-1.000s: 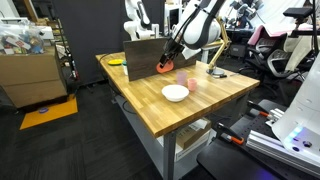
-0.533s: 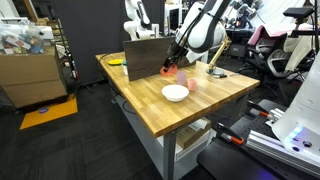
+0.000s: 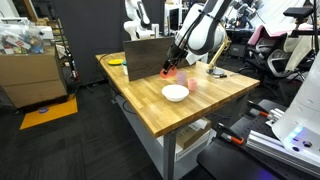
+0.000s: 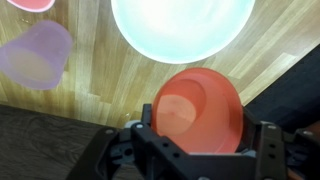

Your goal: Pour the contents in the red cup into the white bowl

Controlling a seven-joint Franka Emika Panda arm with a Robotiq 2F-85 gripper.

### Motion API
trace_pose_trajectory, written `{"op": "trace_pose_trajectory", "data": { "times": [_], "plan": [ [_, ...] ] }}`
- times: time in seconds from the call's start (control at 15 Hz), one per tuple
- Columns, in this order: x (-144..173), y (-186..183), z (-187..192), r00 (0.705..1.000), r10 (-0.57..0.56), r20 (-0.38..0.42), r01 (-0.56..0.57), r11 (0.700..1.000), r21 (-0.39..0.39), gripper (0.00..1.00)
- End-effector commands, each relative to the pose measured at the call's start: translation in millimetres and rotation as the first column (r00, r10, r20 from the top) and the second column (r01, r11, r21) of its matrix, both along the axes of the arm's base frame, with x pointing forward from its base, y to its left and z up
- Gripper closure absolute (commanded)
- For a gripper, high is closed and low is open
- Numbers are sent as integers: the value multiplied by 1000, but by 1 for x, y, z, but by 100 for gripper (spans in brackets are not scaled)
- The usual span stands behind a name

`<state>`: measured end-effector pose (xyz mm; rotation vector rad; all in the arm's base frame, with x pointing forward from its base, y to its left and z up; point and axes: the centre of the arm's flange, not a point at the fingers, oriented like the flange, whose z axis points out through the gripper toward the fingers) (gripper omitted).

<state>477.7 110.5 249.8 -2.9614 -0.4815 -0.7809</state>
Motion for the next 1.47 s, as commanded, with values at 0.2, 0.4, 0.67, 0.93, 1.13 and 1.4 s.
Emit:
{"op": "trace_pose_trajectory", "data": {
  "times": [0.2,0.4,0.67,0.93,1.13,1.4],
  "plan": [
    [0,-1,0,1000,-2,0,2,1000,0,20],
    [6,2,0,1000,1,-1,-1,1000,3,45],
    [25,9,6,1000,16,24,-16,1000,6,45],
    [29,10,6,999,-3,47,2,1000,6,45],
    [20,3,7,998,-23,67,23,1000,-5,45],
    [8,0,12,993,-13,115,14,1000,-12,45]
  ]
}}
